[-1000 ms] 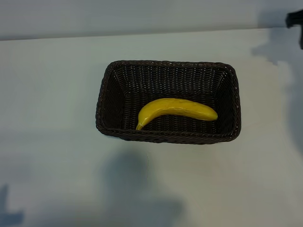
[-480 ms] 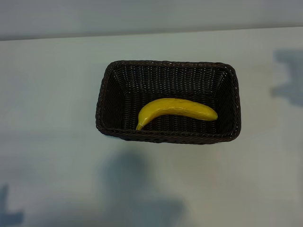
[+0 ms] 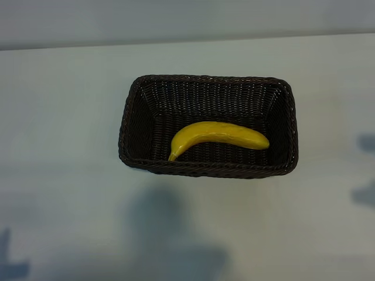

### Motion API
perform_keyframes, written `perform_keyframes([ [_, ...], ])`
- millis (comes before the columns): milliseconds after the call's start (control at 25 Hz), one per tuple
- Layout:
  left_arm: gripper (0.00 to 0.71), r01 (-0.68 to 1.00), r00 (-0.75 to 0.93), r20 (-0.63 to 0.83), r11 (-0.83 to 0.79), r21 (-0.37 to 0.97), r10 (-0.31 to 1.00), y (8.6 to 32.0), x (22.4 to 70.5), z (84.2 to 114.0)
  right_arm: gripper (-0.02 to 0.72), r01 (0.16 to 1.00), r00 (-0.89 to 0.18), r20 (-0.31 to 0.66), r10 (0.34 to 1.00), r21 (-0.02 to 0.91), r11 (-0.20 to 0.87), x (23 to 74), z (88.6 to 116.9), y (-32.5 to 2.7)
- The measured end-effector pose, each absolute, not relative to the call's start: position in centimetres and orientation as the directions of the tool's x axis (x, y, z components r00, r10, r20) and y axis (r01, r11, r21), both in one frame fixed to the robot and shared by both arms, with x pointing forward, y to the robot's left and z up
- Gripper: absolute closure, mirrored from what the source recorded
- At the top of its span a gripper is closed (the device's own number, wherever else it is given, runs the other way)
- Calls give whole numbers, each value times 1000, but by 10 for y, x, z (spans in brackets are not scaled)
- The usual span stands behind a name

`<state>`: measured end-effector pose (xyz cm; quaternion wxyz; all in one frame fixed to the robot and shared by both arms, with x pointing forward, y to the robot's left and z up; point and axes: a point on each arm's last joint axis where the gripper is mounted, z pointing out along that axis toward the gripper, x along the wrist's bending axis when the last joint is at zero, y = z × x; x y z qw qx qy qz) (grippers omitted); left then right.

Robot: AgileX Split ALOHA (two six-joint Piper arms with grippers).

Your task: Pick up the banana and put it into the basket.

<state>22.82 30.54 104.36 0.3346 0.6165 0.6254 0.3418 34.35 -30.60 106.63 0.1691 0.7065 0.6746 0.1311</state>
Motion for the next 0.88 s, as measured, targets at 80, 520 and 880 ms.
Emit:
perform_keyframes([
  [80,169,542,-16,3,6,840,1000,305,228,1044,190,886,56,-43,997,462,-30,328,1058,-306],
  [520,169,542,-16,3,6,840,1000,305,228,1044,190,734,63,-34,997,678,-24,279,1041,-304],
  [880,169,542,-16,3,6,840,1000,305,228,1044,190,574,70,-25,997,818,-19,249,1047,-303],
])
